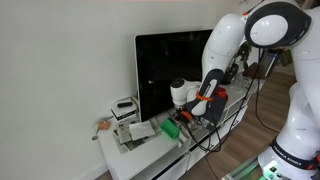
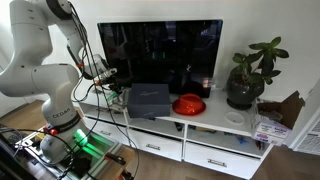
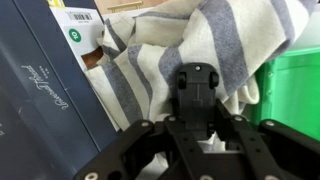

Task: Pick up the upside down laying toy car on the far left of the television stand and place it in the green storage box

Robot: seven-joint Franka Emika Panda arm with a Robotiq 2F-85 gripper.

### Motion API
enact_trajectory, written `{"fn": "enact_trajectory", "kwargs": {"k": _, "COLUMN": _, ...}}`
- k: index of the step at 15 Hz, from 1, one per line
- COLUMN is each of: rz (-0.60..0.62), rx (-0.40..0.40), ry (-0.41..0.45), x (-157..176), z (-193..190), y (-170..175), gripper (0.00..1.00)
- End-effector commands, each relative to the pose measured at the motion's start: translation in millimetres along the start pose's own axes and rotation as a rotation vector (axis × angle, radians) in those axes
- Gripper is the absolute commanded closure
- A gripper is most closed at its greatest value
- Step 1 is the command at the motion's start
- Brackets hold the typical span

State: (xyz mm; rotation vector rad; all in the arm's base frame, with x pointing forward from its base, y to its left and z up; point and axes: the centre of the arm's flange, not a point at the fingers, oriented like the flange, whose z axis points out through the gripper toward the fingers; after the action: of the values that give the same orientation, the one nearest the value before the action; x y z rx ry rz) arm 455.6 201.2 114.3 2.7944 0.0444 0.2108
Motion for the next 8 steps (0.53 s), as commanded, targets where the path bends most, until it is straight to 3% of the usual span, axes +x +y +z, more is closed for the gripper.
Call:
{"fn": "enact_trajectory", "kwargs": {"k": 1, "rz": 0.035, "rx": -0.004, "ry": 0.022, "x": 3, "z": 24, "y": 3, "gripper": 0.89}}
{"fn": "enact_trajectory", "kwargs": {"k": 3, "rz": 0.034, "rx": 0.006, "ry": 0.046, "x": 9, "z": 34, "y": -3, "gripper": 0.89}}
{"fn": "enact_trajectory", "kwargs": {"k": 8, "rz": 0.019, "rx": 0.118, "ry": 0.13, "x": 19, "z": 32, "y": -17, "gripper": 0.89}}
